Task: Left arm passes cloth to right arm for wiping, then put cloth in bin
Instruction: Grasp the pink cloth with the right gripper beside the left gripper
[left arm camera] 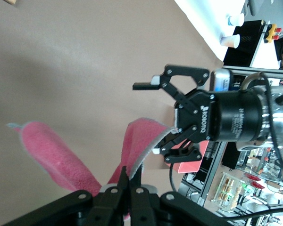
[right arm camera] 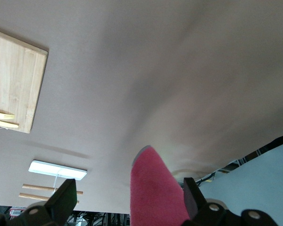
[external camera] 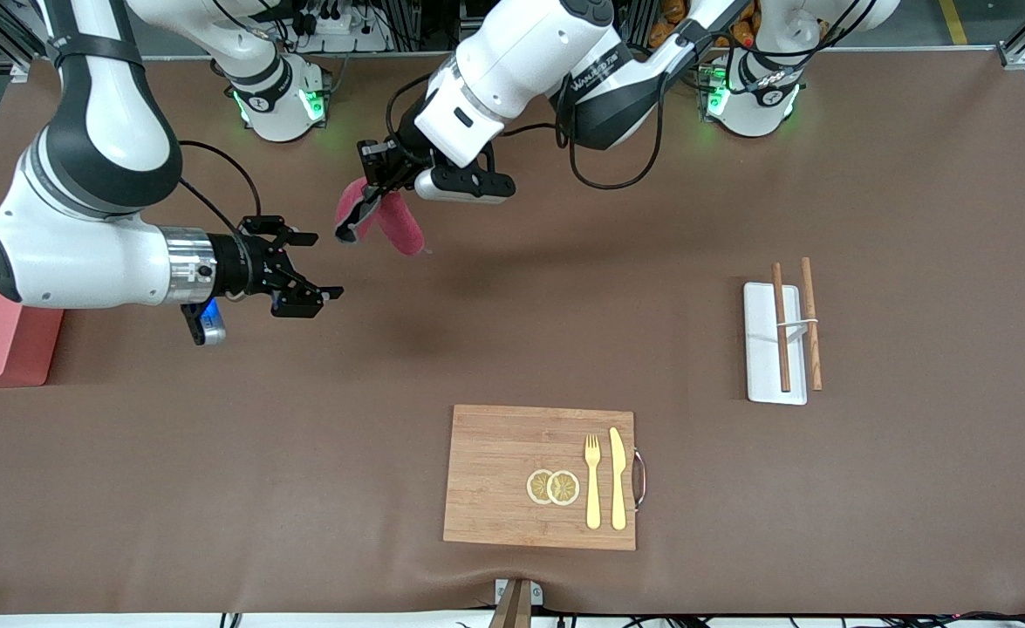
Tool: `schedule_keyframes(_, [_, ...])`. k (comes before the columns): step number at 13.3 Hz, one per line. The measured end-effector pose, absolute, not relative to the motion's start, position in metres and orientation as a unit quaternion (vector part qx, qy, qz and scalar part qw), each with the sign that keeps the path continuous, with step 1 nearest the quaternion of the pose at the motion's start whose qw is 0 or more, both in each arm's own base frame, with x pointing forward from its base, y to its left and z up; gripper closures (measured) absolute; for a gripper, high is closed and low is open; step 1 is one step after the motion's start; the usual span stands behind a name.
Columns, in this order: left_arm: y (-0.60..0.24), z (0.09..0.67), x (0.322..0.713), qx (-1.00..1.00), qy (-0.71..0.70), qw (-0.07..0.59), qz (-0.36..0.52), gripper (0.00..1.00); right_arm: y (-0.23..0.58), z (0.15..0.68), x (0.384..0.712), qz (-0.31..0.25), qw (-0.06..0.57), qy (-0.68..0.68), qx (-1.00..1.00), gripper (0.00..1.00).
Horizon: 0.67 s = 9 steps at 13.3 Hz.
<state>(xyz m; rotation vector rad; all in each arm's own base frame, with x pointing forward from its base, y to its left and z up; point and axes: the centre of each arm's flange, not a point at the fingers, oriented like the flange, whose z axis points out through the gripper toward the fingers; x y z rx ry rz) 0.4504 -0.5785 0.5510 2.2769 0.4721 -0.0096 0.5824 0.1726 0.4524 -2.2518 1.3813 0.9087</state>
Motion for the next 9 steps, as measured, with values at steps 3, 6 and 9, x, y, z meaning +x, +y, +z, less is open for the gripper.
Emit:
schedule_keyframes(3, [-0.58, 0.549, 0.45, 0.899, 0.187, 0.397, -0.003, 0.97, 0.182, 0.461, 0.573, 0.337, 0.163, 0.487, -0.789, 0.0])
schedule_keyframes(6, [-0.581, 0.549, 0.449, 0.898, 0.186, 0.399, -0.003, 0.97, 0.197, 0.473, 0.565, 0.346, 0.164, 0.492, -0.782, 0.0])
schedule_keyframes(9, [-0.58, 0.551, 0.451, 0.895, 0.188, 0.404, 0.002, 0.97, 0.21, 0.475, 0.561, 0.358, 0.169, 0.49, -0.777, 0.0])
